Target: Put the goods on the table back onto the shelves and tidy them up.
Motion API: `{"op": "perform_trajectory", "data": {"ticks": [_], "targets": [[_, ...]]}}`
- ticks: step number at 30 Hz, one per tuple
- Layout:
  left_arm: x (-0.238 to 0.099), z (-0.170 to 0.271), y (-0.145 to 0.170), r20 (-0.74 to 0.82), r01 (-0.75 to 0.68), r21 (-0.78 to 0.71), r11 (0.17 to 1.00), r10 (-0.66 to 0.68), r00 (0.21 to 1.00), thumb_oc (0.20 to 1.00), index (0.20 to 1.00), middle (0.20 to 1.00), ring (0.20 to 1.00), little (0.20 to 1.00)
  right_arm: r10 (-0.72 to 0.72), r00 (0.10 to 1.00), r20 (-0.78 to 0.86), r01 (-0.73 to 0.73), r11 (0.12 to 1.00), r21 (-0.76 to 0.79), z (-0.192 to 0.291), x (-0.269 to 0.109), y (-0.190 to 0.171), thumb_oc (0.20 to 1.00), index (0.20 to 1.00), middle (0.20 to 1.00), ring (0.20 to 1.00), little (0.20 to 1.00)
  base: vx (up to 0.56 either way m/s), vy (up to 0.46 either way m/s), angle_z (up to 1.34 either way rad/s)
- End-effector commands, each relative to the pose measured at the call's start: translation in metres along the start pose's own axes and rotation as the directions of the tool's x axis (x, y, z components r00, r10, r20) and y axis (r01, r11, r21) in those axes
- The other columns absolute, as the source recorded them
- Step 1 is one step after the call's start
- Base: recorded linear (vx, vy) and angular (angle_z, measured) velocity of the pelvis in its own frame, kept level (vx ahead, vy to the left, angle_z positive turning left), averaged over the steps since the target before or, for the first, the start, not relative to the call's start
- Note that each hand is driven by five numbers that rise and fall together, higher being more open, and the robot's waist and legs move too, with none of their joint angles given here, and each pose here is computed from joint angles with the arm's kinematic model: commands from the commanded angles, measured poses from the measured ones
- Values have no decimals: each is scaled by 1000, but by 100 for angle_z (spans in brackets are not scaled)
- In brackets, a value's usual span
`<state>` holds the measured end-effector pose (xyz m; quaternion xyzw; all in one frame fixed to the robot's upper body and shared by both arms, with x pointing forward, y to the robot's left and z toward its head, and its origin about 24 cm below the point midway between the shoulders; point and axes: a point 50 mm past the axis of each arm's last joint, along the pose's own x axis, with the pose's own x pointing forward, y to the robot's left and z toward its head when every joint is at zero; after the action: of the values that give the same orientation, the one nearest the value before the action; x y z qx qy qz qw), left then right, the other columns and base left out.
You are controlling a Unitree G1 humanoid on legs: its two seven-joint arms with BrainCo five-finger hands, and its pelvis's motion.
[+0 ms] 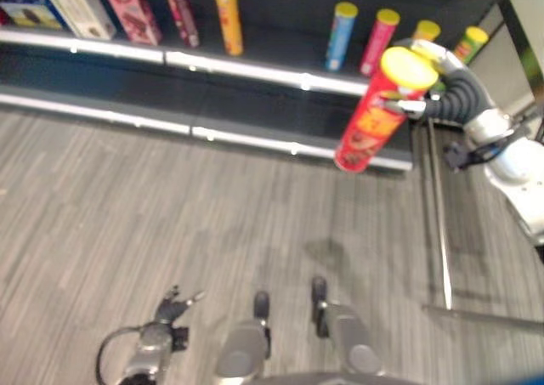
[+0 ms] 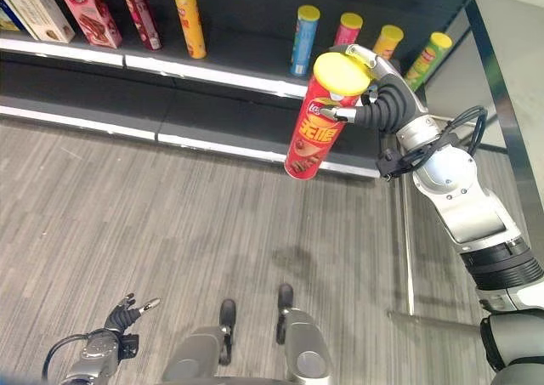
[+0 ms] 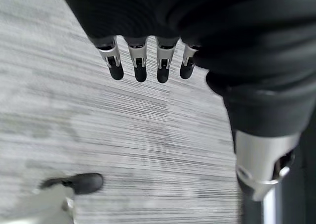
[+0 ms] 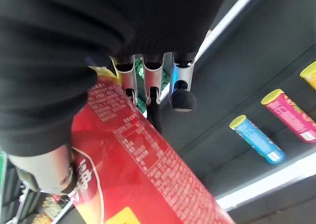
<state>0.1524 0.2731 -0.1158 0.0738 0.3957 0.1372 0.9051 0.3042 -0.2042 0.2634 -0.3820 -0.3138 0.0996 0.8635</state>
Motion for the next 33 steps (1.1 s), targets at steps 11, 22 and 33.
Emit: {"op": "perform_trajectory", "data": {"ticks": [11, 22, 33], "targets": [[-6, -4, 0, 15, 57, 91, 994, -59, 998, 1000, 1000, 1000, 1000, 1000, -108, 994, 31, 110, 991, -74, 7, -1, -40, 200, 200, 200, 200, 200, 401, -46, 60], [-15, -27, 3, -55, 36, 47, 998, -33, 998, 1000, 1000, 1000, 1000, 1000, -157, 986, -53, 152, 985, -86, -11, 4, -47, 200, 200, 200, 200, 200, 370, 48, -12], [-18, -36, 17, -73, -9, 122, 993, 18, 997, 1000, 1000, 1000, 1000, 1000, -186, 976, -114, 175, 980, -97, -28, 12, -32, 200, 200, 200, 200, 200, 465, 323, -65]]}}
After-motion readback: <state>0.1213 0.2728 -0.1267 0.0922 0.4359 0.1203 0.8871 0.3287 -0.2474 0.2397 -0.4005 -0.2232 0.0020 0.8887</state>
